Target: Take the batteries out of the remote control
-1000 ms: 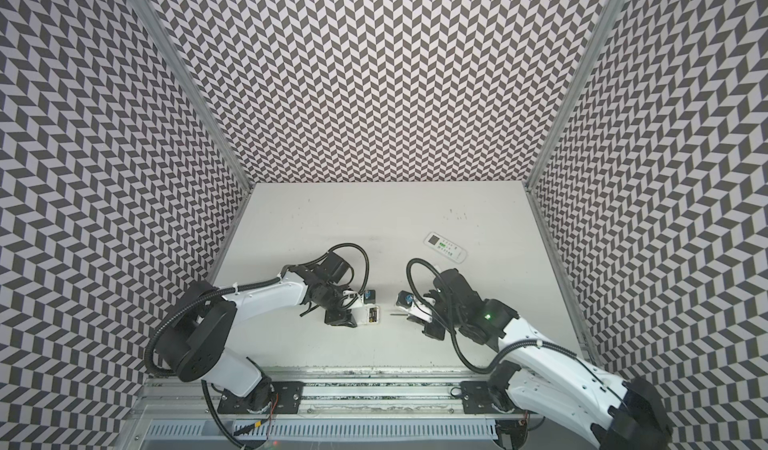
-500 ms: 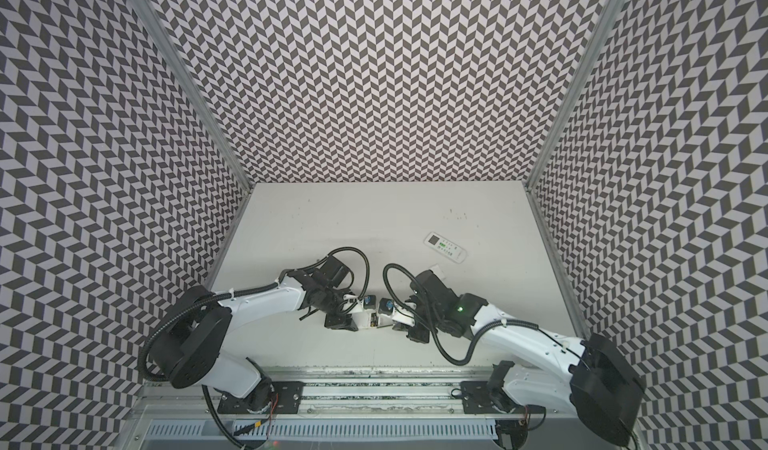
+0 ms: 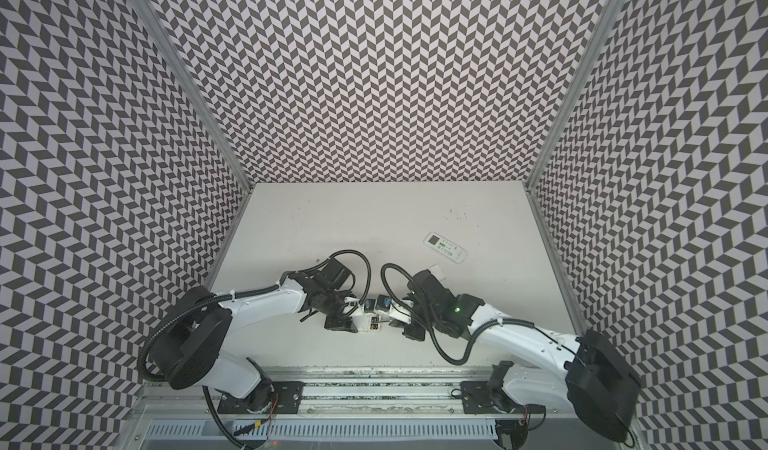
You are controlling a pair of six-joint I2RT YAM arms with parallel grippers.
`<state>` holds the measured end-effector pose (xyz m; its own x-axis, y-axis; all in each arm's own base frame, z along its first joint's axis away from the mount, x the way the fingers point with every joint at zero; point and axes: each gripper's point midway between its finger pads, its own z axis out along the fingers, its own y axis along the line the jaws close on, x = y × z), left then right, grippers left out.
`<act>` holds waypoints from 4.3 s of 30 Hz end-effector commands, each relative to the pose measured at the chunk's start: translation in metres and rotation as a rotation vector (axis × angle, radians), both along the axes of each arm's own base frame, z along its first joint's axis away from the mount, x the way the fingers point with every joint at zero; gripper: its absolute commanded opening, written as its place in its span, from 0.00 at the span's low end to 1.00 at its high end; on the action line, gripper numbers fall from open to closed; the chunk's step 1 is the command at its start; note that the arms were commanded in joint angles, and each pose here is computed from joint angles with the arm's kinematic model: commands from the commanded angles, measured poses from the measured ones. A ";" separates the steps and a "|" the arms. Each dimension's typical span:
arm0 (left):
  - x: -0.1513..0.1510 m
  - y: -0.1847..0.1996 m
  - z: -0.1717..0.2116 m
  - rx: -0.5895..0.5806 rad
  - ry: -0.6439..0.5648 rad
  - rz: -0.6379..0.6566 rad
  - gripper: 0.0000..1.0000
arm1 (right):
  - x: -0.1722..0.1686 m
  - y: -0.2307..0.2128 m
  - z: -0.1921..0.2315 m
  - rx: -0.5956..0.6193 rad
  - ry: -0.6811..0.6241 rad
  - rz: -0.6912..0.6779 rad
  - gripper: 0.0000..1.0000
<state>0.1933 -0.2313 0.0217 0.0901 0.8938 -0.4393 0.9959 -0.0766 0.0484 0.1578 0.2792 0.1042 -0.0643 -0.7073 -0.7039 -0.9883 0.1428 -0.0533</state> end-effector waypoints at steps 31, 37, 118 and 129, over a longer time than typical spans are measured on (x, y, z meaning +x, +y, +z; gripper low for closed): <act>-0.008 -0.005 -0.003 -0.003 -0.009 -0.059 0.33 | -0.002 0.008 -0.010 0.017 -0.011 -0.016 0.00; -0.008 -0.005 -0.003 -0.002 -0.010 -0.061 0.33 | -0.003 0.015 -0.002 0.056 0.011 -0.010 0.00; -0.010 -0.005 -0.007 0.003 -0.009 -0.070 0.33 | 0.040 -0.012 0.002 -0.045 -0.423 -0.214 0.00; -0.010 -0.004 -0.007 0.005 -0.008 -0.069 0.32 | 0.039 -0.013 0.000 -0.044 -0.421 -0.211 0.00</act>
<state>0.2137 -0.2428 0.0273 0.1339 0.8813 -0.4531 0.9852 -0.0692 0.1566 0.1667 0.2683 0.0765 0.0706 -0.7762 -0.6266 -0.9109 0.2058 -0.3575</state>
